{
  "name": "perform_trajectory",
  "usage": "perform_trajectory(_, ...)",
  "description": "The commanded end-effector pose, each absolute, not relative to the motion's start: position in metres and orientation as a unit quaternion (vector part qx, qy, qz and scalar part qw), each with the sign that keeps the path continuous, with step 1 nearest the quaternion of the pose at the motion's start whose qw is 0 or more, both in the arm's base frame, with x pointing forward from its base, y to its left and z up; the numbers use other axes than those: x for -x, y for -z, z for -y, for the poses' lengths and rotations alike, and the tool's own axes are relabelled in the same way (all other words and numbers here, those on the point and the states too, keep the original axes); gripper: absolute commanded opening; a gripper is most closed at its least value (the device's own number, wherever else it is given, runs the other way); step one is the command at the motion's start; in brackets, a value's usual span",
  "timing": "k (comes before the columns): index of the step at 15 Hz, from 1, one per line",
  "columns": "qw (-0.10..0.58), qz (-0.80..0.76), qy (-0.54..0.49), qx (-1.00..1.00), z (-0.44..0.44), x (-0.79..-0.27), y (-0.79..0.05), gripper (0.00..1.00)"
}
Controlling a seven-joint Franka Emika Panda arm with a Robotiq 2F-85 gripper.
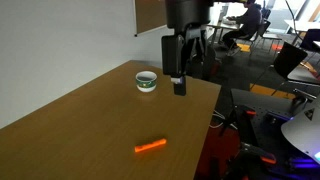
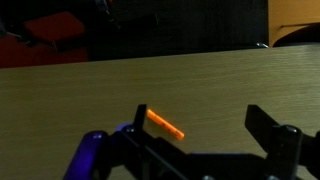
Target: Move the cup slightly to the bottom on the table
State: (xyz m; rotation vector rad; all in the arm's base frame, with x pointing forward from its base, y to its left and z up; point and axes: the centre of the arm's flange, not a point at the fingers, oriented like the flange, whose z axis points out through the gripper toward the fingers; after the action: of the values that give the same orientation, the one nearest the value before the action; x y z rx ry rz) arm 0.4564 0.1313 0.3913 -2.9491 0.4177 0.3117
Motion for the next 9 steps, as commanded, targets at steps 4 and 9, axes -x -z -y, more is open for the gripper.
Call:
perform_trajectory(4, 0.076, -0.136, -0.102, 0.983, -0.130, -0.456, -0.392, 1.00)
perform_trajectory(9, 0.028, -0.029, -0.077, 0.996, -0.104, -0.458, -0.404, 1.00)
